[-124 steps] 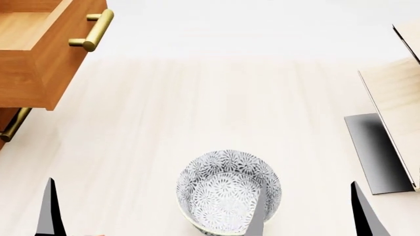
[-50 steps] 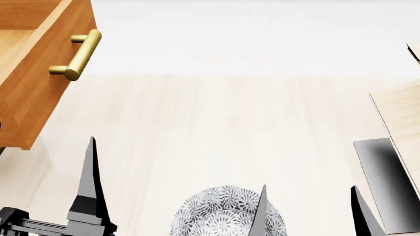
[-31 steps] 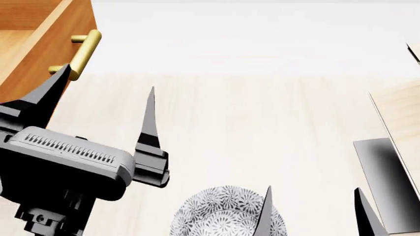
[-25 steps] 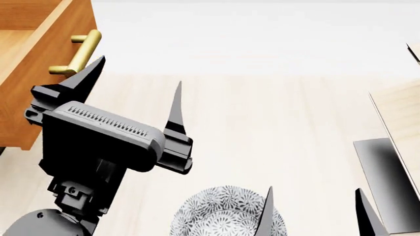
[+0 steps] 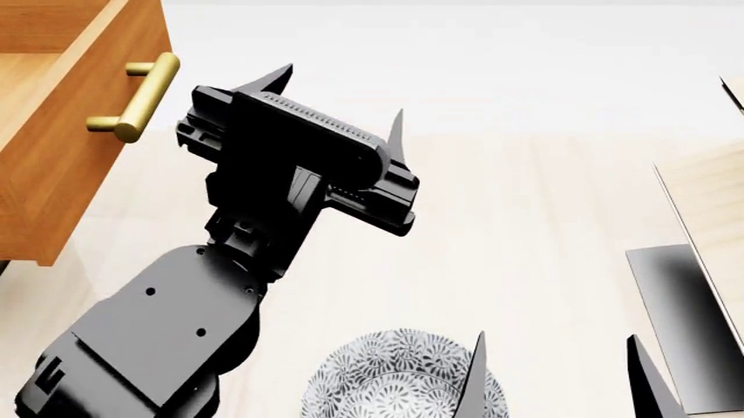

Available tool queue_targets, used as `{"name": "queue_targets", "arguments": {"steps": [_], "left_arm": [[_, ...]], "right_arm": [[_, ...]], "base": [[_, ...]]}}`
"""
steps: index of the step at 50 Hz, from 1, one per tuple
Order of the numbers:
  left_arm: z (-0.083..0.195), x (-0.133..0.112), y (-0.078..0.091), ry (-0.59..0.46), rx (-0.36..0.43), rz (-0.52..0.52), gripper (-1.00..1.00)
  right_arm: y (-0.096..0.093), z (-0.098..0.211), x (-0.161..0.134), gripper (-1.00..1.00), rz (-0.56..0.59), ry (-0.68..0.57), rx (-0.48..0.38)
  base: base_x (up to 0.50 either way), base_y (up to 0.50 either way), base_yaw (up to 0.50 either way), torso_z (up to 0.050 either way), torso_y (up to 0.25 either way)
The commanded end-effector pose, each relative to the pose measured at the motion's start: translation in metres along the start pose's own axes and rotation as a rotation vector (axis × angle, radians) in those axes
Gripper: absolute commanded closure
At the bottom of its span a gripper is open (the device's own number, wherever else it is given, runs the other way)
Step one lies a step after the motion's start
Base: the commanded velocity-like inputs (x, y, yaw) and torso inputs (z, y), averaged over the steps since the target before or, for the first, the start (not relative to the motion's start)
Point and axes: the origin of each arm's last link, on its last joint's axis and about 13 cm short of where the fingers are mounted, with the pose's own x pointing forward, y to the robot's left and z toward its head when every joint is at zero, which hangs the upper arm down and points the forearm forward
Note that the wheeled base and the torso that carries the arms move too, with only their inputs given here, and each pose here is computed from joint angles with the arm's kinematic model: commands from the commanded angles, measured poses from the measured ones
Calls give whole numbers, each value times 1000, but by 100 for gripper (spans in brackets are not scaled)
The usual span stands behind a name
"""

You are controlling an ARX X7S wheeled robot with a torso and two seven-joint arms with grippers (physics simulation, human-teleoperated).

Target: Close the top drawer of the cabinet.

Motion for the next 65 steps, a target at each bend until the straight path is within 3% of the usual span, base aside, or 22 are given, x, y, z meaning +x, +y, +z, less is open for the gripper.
{"name": "queue_targets", "arguments": {"steps": [1,11,38,56,65], "left_arm": [[-12,28,7,34,14,17,-100],[-29,46,20,79,-11,42,-100],[-41,47,38,83,2,100,-100],[-50,44,52,106,-29,144,-100],[-55,43,69,116,-30,189,-100]], "right_arm": [[-1,-3,0,-100,2,8,-2],[-3,-4,-1,-100,6,10,2],[-4,-7,-1,-100,2,23,-5],[-3,-6,-3,-100,9,24,-7],[-2,-5,-2,-100,4,20,-3]], "base": [[0,0,0,0,0],[0,0,0,0,0],[0,0,0,0,0],[0,0,0,0,0],[0,0,0,0,0]]}}
